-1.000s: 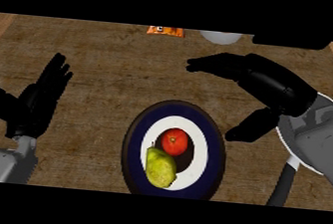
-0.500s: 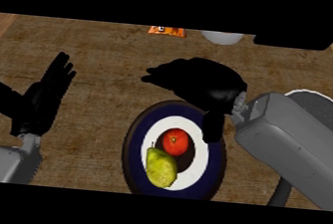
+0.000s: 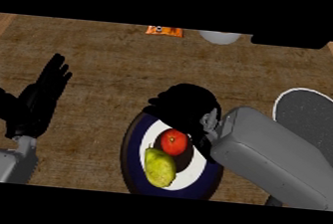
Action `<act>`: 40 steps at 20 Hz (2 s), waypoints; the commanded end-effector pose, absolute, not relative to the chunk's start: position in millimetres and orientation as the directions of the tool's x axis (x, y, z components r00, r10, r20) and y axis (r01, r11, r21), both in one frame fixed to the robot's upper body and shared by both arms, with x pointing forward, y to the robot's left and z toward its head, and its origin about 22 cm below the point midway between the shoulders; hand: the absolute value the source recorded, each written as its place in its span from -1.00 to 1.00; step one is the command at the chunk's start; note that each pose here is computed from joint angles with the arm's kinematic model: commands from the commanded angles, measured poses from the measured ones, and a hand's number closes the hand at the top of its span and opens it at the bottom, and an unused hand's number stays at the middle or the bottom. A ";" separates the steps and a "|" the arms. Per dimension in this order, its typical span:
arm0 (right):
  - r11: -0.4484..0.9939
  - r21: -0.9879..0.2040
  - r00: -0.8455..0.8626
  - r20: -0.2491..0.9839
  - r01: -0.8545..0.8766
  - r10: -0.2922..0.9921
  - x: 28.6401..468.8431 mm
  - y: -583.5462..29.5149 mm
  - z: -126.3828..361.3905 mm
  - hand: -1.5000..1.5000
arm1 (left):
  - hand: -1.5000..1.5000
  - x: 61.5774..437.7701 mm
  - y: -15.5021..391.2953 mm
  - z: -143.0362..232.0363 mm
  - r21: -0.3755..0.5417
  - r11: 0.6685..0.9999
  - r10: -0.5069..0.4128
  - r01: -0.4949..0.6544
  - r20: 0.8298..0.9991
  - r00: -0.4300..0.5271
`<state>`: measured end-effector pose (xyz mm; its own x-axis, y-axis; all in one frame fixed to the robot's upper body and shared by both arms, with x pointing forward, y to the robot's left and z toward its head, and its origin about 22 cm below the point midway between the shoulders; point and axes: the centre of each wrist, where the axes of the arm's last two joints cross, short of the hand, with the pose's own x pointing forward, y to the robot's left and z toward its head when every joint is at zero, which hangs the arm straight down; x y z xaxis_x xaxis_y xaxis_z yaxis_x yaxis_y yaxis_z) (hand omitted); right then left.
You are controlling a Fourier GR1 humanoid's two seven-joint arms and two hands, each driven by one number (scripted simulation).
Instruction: Pick the tomato from the plate and place it in the pan
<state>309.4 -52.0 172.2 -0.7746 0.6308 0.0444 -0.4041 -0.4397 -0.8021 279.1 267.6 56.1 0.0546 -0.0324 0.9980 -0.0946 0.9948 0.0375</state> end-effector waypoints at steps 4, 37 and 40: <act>-0.576 -0.768 -0.795 -0.152 -0.280 0.588 282.9 -43.8 170.2 -1.00 | 0.00 288.9 268.6 51.0 0.031 0.993 -0.025 -0.113 0.998 0.052; -0.627 -0.729 -0.747 -0.248 -0.276 0.617 290.1 -3.4 73.1 -1.00 | 0.00 282.5 289.5 64.6 0.037 0.996 -0.033 -0.077 0.998 0.051; -0.609 -0.747 -0.745 -0.243 -0.265 0.621 292.1 -11.2 59.7 -1.00 | 0.00 273.6 286.1 73.7 0.036 0.996 -0.033 -0.087 0.998 0.045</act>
